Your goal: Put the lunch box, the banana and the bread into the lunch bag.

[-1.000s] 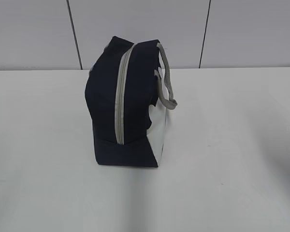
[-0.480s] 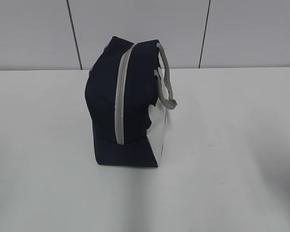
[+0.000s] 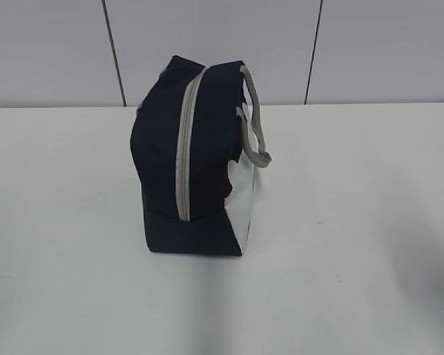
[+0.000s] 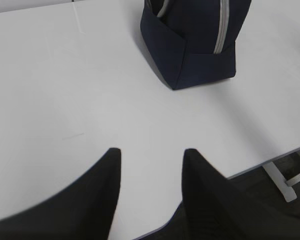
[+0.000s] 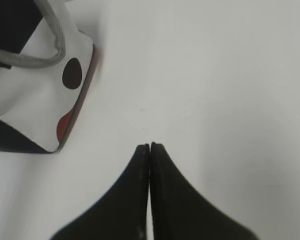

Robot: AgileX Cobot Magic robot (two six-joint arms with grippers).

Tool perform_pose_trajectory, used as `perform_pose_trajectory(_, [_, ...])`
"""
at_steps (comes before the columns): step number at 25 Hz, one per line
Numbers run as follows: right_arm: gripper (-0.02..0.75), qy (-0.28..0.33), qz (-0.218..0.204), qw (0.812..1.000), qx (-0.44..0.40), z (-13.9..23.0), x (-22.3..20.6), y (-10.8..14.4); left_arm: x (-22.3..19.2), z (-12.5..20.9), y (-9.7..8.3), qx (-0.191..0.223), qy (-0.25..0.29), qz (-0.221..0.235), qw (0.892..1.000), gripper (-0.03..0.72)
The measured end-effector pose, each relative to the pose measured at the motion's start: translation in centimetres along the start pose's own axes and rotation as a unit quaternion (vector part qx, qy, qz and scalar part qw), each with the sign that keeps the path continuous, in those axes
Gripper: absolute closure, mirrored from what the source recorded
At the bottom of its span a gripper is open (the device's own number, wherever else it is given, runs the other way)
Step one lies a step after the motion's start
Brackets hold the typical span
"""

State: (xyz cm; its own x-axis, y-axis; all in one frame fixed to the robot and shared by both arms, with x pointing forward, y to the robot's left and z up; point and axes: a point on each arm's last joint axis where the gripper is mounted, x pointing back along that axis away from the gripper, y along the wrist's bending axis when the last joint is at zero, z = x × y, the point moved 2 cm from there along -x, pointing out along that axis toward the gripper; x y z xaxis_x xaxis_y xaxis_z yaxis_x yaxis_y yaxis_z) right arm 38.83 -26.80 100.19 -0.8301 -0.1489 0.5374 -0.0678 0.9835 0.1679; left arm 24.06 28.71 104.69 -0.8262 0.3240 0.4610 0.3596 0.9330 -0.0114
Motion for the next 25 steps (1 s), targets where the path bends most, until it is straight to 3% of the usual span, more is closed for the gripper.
perform_pose_trajectory(7, [0.754, 0.064, -0.010, 0.996, 0.053, -1.4, 1.4, 0.8, 0.0, 0.0, 0.0, 0.000, 0.000, 0.000, 1.000, 0.401])
perform_pose_trajectory(15, [0.744, 0.071, -0.086, 0.987, 0.113, -1.6, 5.5, 2.2, 0.0, 0.0, 0.0, 0.000, 0.000, 0.000, 1.000, 0.401])
perform_pose_trajectory(17, [0.670, 0.065, -0.088, 0.986, 0.123, -1.1, 6.7, 2.1, 0.0, 0.0, 0.0, 0.000, 0.000, 0.000, 1.000, 0.402])
perform_pose_trajectory(18, [0.593, 0.061, -0.088, 0.986, 0.129, -0.9, 7.3, 1.9, 0.0, 0.0, 0.0, 0.000, 0.000, 0.000, 1.000, 0.405])
perform_pose_trajectory(22, [0.196, 0.061, -0.081, 0.983, 0.152, 0.2, 9.1, 1.4, 0.0, 0.0, 0.0, 0.000, 0.000, 0.000, 1.000, 0.431])
perform_pose_trajectory(23, [0.146, 0.065, -0.079, 0.982, 0.157, 0.5, 9.5, 1.3, 0.0, 0.0, 0.0, 0.000, 0.000, 0.000, 1.000, 0.434])
perform_pose_trajectory(25, [0.120, 0.075, -0.074, 0.981, 0.161, 1.2, 10.2, 1.1, 0.0, 0.0, 0.0, 0.000, 0.000, 0.000, 1.000, 0.441])
